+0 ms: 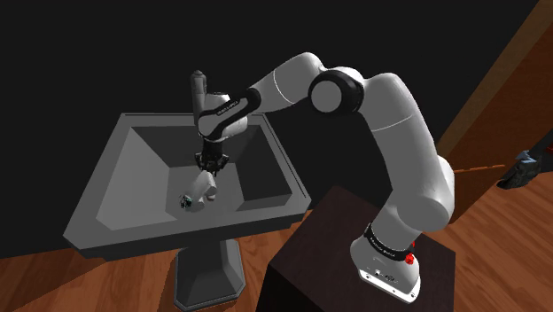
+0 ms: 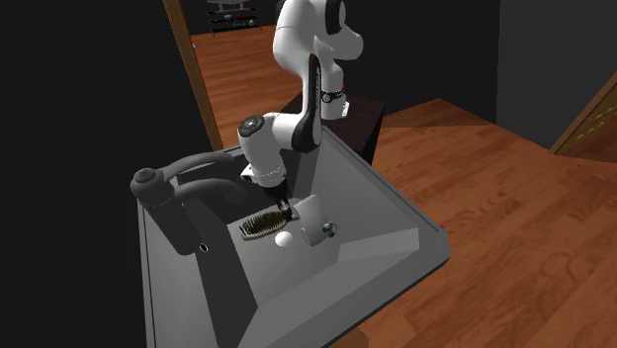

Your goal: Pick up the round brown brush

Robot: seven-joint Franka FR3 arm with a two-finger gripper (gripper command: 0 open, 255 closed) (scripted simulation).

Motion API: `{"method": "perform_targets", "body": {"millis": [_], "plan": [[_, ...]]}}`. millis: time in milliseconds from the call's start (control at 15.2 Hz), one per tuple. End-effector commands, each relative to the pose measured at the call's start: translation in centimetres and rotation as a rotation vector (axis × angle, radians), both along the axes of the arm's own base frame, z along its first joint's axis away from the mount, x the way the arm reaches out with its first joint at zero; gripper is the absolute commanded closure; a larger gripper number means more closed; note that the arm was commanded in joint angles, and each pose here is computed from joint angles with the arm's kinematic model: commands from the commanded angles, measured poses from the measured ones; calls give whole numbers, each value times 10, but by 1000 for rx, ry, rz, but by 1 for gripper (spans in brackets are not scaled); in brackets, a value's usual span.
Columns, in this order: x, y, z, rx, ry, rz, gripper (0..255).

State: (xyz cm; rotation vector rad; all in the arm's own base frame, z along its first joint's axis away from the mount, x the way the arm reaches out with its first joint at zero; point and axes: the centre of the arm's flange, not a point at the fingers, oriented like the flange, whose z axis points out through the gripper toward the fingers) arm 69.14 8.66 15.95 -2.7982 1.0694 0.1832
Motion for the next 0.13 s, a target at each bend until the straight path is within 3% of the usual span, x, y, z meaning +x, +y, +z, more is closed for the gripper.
{"method": "perform_targets", "body": {"millis": [0,66], "plan": [[1,-1,8,0,-1,0,255],[1,-1,8,0,-1,0,255]]}}
